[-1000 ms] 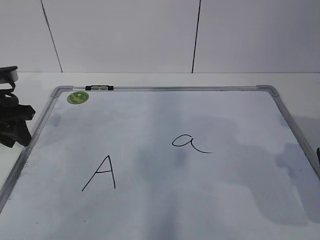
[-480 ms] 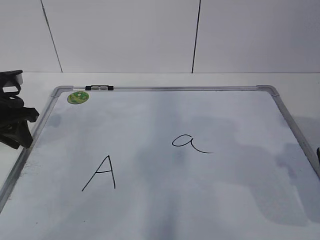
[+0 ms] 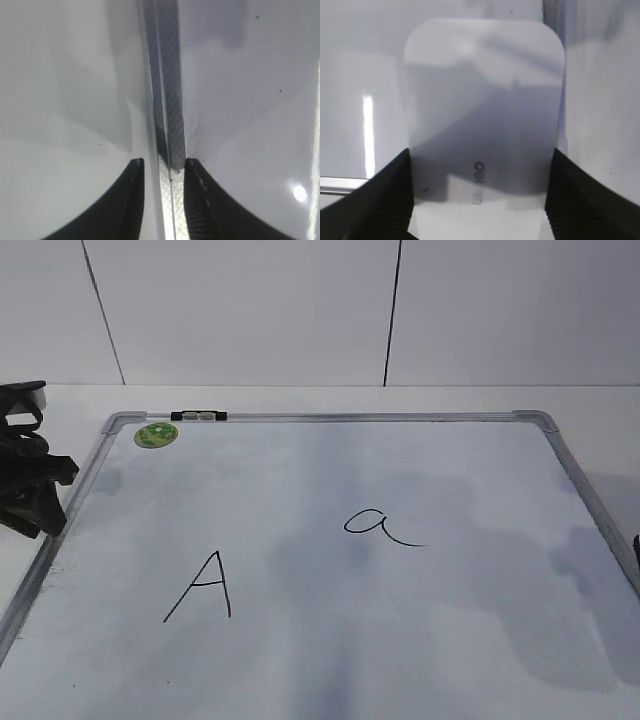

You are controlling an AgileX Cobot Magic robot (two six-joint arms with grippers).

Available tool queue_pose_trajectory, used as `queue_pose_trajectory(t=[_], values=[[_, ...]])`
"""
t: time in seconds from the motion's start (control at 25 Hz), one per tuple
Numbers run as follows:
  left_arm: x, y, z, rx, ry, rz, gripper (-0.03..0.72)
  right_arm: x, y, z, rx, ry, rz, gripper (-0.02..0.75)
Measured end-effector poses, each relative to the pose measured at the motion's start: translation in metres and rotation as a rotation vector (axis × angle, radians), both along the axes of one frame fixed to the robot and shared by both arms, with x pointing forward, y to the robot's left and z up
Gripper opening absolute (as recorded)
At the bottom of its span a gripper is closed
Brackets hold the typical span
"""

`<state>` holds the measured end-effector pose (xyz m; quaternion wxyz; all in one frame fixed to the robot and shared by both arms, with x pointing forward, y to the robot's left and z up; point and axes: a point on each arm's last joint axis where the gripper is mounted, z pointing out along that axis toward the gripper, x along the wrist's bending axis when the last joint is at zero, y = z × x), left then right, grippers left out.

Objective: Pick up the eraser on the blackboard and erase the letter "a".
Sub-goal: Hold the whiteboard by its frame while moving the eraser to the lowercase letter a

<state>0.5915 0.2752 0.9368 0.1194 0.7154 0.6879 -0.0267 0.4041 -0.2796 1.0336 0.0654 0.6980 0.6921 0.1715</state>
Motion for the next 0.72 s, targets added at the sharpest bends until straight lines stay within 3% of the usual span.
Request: queue_pose_trajectory(t=[0.72], values=[[0.0004,0.0,-0.0028,0.002,0.005,-0.008,0.212,0.0,0.0,0.0,0.0,0.0,0.0,0.571]])
